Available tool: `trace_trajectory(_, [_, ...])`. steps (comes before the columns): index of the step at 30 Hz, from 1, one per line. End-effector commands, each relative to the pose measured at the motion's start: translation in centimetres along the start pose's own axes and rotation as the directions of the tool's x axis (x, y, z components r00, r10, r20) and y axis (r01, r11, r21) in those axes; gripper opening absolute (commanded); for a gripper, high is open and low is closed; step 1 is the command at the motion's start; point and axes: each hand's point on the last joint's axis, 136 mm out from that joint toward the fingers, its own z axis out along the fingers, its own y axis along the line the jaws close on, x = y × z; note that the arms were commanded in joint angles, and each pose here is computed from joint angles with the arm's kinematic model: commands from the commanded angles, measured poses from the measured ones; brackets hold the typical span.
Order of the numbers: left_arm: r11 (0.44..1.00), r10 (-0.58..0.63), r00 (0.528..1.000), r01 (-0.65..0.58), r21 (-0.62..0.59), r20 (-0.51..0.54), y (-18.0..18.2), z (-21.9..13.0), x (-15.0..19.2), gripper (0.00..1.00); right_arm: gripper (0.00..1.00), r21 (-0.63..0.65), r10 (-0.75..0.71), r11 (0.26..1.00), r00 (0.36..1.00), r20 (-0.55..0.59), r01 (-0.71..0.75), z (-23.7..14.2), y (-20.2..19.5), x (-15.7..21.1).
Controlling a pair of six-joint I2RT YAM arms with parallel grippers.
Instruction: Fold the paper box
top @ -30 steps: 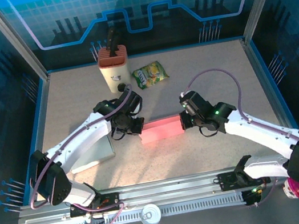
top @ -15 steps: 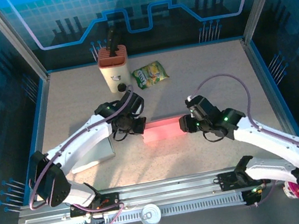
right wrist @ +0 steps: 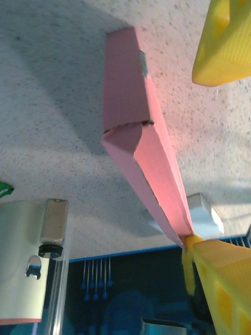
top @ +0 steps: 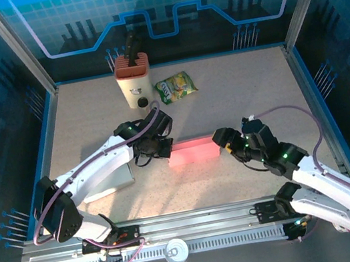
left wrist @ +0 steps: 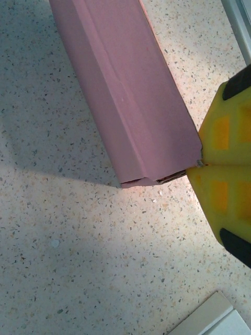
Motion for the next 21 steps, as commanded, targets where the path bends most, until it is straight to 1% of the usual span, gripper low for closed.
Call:
trace_trajectory(1, [1.000, -0.009, 1.000, 0.009, -0.022, -0.021, 0.4, 0.3, 0.9, 0.00, 0.78, -0.140, 0.280, 0.949, 0.959, -0.030, -0.282, 0.8, 2.1, -0.5])
trace_trajectory(4, [1.000, -0.007, 1.000, 0.006, -0.022, -0.021, 0.4, 0.3, 1.0, 0.00, 0.77, -0.152, 0.345, 0.925, 0.938, -0.040, -0.347, 1.5, 2.1, -0.8])
trace_trajectory(9, [1.000, -0.009, 1.000, 0.008, -0.022, -0.018, 0.4, 0.2, 0.9, 0.00, 0.73, -0.127, 0.408, 0.903, 0.912, -0.049, -0.411, 2.6, 0.8, -0.9])
trace_trajectory(13, [1.000, -0.006, 1.000, 0.006, -0.019, -0.016, 0.3, 0.1, 0.9, 0.00, 0.65, -0.111, 0.434, 0.894, 0.901, -0.030, -0.434, 3.2, -0.7, -1.4])
trace_trajectory(19, [1.000, -0.012, 1.000, 0.012, -0.008, -0.003, 0.1, -0.4, 0.8, 0.00, 0.46, -0.089, 0.434, 0.896, 0.900, -0.022, -0.434, 3.7, -2.1, -1.7])
trace_trajectory(20, [1.000, -0.016, 1.000, 0.016, -0.003, 0.001, 0.1, -0.5, 0.8, 0.03, 0.44, -0.083, 0.432, 0.898, 0.902, -0.020, -0.432, 3.6, -2.2, -1.7])
trace_trajectory(21, [1.000, -0.020, 1.000, 0.020, 0.005, 0.005, 0.0, -0.7, 0.7, 0.10, 0.43, -0.077, 0.429, 0.900, 0.903, -0.016, -0.429, 3.6, -2.4, -1.7])
